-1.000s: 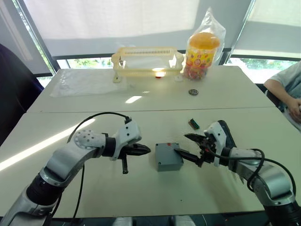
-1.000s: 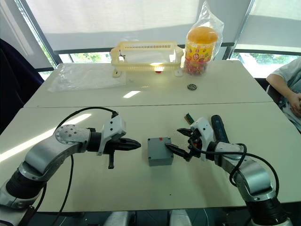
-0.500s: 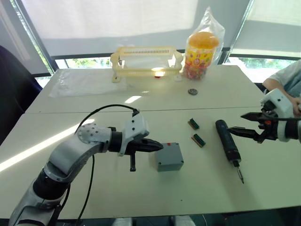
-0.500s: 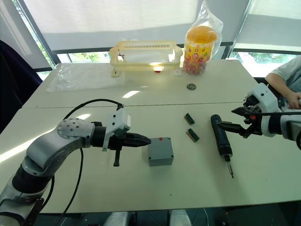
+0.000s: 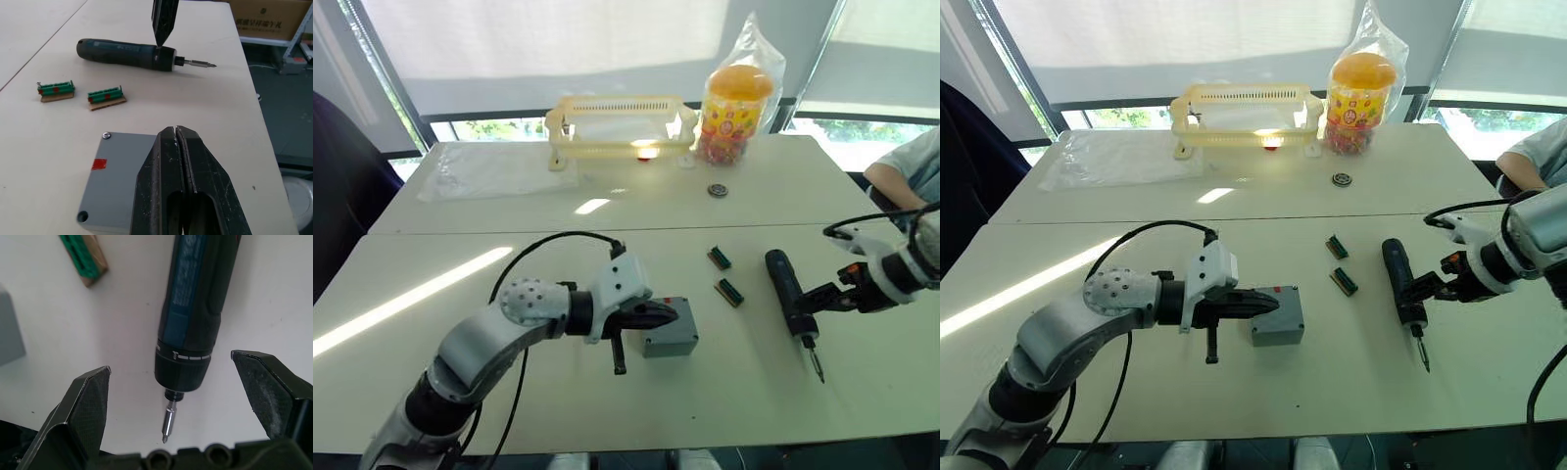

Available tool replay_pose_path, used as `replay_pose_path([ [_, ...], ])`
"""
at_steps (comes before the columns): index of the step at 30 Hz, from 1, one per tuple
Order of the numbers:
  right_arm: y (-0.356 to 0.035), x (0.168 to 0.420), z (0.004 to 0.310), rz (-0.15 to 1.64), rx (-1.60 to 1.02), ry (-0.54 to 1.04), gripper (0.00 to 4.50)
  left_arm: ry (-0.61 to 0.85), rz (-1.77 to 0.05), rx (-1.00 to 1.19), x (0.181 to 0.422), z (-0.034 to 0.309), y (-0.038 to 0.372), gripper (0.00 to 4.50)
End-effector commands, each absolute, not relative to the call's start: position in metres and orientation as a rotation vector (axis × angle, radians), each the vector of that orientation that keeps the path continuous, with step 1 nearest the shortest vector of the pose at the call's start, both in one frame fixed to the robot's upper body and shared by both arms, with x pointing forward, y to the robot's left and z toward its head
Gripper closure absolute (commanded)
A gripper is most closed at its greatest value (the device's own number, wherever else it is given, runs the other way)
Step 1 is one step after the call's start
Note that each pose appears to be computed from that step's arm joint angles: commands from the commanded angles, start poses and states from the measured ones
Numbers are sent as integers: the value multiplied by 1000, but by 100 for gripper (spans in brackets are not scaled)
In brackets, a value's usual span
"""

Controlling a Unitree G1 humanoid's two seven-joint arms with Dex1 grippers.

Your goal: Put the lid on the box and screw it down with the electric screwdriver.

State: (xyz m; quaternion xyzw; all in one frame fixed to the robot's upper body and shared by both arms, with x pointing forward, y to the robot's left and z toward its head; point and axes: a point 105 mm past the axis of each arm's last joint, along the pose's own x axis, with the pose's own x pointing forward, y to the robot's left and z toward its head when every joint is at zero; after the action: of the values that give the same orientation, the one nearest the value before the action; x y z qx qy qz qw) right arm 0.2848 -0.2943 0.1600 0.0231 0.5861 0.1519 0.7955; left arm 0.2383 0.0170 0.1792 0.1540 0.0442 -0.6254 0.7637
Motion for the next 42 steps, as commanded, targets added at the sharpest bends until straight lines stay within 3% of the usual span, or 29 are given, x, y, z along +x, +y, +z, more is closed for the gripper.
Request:
replay_pose_path([
  [1,-293,285,162,327,42,1270,15,58,-1357,330,231,186,12,450],
  [12,-297,299,136,289,-33,1306,15,61,-1332,301,231,186,7,450],
  [15,-302,299,128,294,-121,1336,106,66,-1328,298,232,184,8,450],
  [18,-302,290,124,308,-143,1378,260,67,-1327,296,233,184,8,450],
  [23,-305,295,128,195,5,1318,273,69,-1324,306,236,183,12,450],
  [26,-316,314,149,79,178,1121,273,73,-1321,319,242,184,20,450],
  [31,-341,330,215,-89,137,620,273,79,-1358,375,254,188,29,450],
  [33,-356,320,251,-237,95,326,273,79,-1383,399,260,191,30,450],
  [36,-357,302,271,-391,138,74,273,80,-1371,369,276,197,36,450],
  [39,-325,303,307,-291,384,-289,273,106,-1381,247,289,198,40,450],
  [42,-283,301,312,-177,342,-464,273,143,-1393,258,298,189,41,450],
])
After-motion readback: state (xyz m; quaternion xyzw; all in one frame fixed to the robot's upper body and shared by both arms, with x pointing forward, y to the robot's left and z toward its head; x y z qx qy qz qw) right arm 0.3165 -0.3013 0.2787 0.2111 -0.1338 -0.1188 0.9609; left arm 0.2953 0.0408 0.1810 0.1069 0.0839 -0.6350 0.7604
